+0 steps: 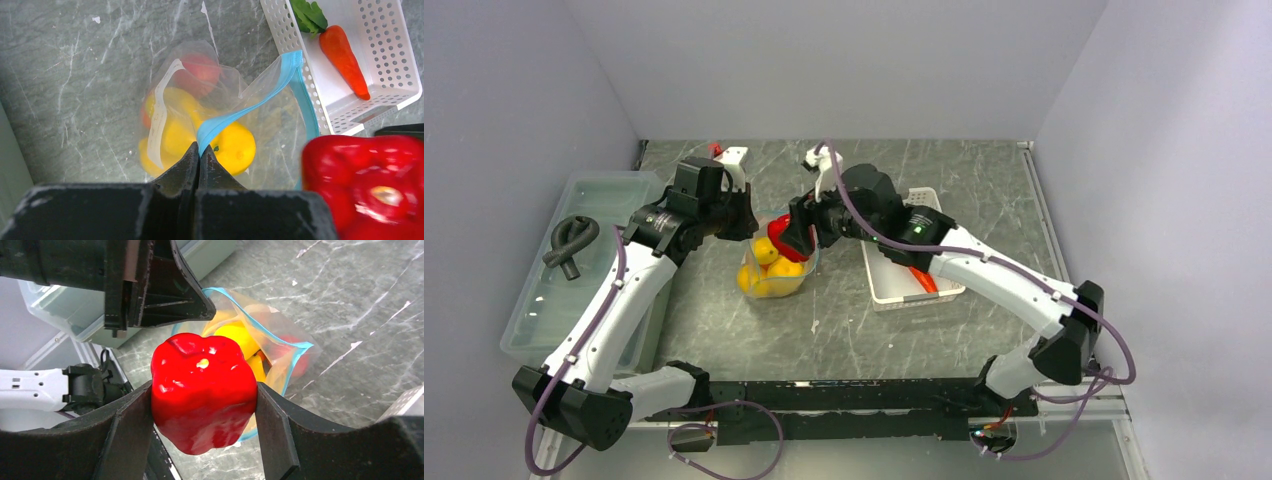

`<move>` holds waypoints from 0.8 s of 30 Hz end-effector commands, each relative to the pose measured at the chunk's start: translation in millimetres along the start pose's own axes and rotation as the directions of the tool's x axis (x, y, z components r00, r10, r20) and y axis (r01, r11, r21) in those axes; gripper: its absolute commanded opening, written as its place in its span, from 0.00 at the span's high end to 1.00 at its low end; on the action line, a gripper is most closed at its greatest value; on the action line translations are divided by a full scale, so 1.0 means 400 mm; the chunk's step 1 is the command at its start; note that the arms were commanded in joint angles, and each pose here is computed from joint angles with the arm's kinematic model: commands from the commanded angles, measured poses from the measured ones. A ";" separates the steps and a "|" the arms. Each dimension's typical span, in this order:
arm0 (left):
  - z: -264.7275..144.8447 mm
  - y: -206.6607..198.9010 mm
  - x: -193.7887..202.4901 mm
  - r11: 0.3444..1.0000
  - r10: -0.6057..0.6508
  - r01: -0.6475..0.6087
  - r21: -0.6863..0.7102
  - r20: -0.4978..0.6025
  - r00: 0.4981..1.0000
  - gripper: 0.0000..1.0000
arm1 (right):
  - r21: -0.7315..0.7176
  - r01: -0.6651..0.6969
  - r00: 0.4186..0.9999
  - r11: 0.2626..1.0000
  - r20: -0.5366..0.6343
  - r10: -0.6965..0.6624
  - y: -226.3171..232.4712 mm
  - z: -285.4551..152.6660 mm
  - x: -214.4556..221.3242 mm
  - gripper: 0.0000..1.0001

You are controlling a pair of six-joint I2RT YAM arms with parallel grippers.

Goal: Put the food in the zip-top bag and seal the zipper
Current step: Place the fake vegetable in the zipper food storage bag.

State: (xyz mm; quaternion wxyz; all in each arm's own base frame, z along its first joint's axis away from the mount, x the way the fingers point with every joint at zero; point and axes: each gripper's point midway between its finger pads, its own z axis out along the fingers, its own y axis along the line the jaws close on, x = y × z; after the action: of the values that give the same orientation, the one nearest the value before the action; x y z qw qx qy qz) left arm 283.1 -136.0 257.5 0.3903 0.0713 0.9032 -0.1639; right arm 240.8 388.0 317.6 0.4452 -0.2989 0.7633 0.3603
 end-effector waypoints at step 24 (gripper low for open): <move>-0.008 -0.011 -0.024 0.999 0.011 -0.013 0.032 0.047 0.999 1.00 | 0.334 0.074 0.959 0.940 -0.283 0.025 -0.184 0.228 0.216 0.55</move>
State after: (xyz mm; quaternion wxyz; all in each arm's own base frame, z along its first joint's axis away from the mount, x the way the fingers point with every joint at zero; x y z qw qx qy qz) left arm 282.5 -135.3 253.9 0.3865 0.0705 0.9051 -0.1627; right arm 285.2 419.9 185.1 0.3626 -0.3053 0.8508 0.2269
